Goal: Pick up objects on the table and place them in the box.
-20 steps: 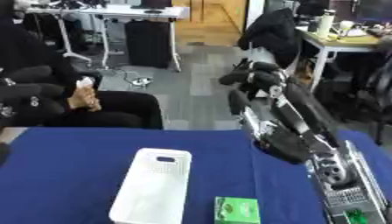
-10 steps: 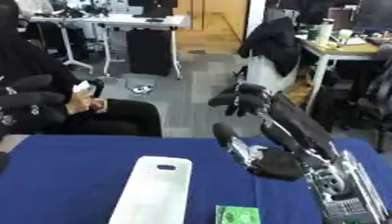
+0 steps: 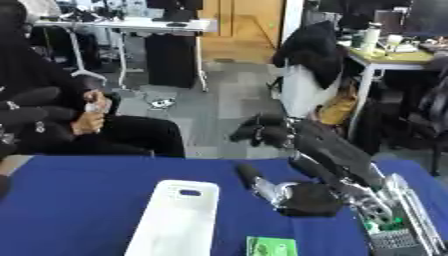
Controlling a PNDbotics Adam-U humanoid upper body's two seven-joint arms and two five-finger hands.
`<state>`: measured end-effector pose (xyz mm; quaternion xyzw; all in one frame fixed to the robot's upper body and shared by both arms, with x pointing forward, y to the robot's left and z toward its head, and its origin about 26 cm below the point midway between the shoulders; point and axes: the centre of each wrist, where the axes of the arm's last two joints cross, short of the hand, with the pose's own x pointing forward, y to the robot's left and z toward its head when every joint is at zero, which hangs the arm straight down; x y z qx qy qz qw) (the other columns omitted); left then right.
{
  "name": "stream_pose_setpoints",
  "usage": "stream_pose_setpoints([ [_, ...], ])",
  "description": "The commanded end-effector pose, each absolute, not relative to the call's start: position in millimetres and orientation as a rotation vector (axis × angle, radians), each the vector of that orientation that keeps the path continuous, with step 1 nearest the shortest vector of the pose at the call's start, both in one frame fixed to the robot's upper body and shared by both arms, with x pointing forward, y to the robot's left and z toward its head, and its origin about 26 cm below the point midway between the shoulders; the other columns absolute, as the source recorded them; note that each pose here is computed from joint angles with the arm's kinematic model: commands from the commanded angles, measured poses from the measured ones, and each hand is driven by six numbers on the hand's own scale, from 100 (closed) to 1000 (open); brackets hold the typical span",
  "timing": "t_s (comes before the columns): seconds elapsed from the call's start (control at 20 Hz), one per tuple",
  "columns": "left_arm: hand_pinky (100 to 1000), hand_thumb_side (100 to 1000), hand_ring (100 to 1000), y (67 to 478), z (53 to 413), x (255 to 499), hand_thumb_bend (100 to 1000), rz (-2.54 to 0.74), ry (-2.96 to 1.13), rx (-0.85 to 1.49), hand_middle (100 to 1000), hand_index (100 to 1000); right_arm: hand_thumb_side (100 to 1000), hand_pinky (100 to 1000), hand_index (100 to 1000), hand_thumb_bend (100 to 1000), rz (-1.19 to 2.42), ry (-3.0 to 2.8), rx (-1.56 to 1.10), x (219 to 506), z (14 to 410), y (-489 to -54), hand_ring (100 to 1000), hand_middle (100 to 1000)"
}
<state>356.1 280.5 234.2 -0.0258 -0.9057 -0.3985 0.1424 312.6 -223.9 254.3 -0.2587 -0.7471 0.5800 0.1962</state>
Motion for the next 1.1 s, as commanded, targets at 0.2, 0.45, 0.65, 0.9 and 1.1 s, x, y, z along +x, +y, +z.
stream_pose_setpoints([
  [0.2, 690, 680, 895, 282.8, 246.5, 353.9, 100, -1.197, -2.639, -0.046, 975, 929, 1000, 635, 856, 218, 1.75, -1.989, -0.734, 314.1, 254.3, -225.7, 675, 762],
  [0.45, 691, 680, 894, 282.8, 247.2, 353.9, 100, -1.185, -2.643, -0.044, 975, 928, 1000, 634, 860, 297, 1.808, -1.887, -0.7, 336.5, 229.3, -234.5, 674, 762],
  [0.65, 691, 681, 894, 283.0, 247.6, 353.9, 100, -1.176, -2.643, -0.036, 975, 928, 1000, 654, 867, 378, 1.856, -1.828, -0.737, 352.8, 214.9, -250.1, 691, 771],
  [0.9, 691, 681, 894, 284.3, 247.1, 353.7, 100, -1.176, -2.635, -0.022, 975, 928, 1000, 718, 903, 451, 1.909, -1.759, -0.8, 366.0, 205.1, -271.8, 741, 811],
  [1.1, 692, 682, 894, 285.7, 246.5, 353.9, 100, -1.177, -2.63, -0.014, 975, 928, 1000, 756, 919, 468, 1.929, -1.689, -0.823, 372.0, 195.3, -289.7, 767, 829],
])
